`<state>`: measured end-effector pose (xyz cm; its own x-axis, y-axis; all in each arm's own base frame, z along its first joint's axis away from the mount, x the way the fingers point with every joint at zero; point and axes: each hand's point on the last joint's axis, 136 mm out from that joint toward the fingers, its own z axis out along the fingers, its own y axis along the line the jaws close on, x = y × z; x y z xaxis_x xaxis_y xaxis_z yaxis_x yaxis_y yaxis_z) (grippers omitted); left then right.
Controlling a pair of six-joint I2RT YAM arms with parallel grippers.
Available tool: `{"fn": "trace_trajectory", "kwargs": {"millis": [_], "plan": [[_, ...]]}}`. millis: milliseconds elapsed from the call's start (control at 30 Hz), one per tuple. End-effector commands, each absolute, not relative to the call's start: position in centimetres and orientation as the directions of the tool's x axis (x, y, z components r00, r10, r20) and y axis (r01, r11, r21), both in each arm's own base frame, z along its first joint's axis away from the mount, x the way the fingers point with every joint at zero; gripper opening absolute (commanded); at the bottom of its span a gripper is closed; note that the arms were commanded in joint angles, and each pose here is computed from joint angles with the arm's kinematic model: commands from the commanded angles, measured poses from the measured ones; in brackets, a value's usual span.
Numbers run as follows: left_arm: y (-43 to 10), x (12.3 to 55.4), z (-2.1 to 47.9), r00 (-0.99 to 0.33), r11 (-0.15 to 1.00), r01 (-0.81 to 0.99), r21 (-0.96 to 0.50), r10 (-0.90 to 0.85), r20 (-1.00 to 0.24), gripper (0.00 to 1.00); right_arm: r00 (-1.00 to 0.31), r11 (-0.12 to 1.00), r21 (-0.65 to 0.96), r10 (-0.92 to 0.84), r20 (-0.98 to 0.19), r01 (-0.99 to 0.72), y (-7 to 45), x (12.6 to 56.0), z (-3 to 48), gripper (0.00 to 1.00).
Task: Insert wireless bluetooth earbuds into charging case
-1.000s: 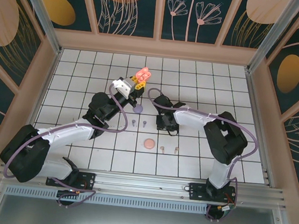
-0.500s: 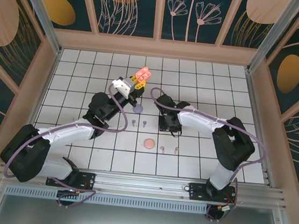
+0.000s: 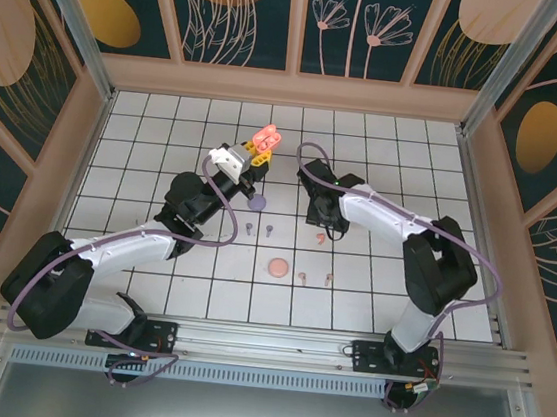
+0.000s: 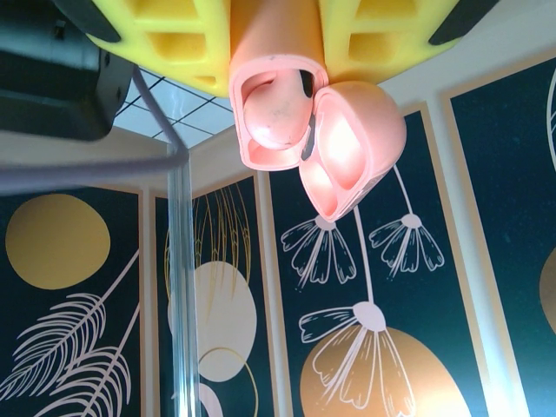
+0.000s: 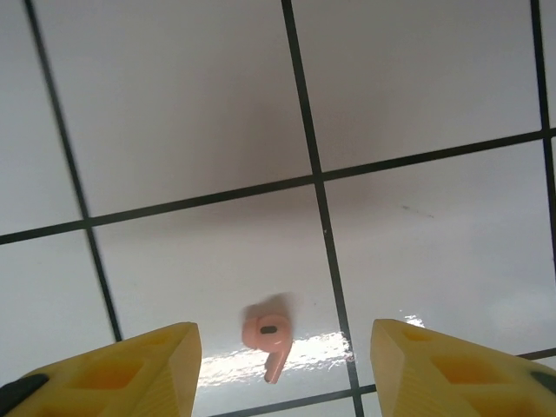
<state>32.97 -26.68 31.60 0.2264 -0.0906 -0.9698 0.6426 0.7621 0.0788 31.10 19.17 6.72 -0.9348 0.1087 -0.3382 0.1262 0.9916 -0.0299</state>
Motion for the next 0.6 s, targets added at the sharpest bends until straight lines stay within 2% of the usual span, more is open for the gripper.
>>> {"fn": "trace_trajectory", "kwargs": {"millis": [0, 567], "plan": [[-26.9, 32.4, 33.0, 0.261, 0.752, 0.655, 0.071, -0.136, -0.956, 0.00, -0.944, 0.985, -0.086, 0.118, -0.309, 0.151, 18.5, 30.5, 5.1, 0.55], [-26.8, 32.4, 32.5, 0.255, 0.754, 0.654, 0.067, -0.136, -0.957, 0.00, -0.955, 0.979, -0.075, 0.166, -0.246, 0.189, 19.9, 29.4, 1.6, 0.47]]}}
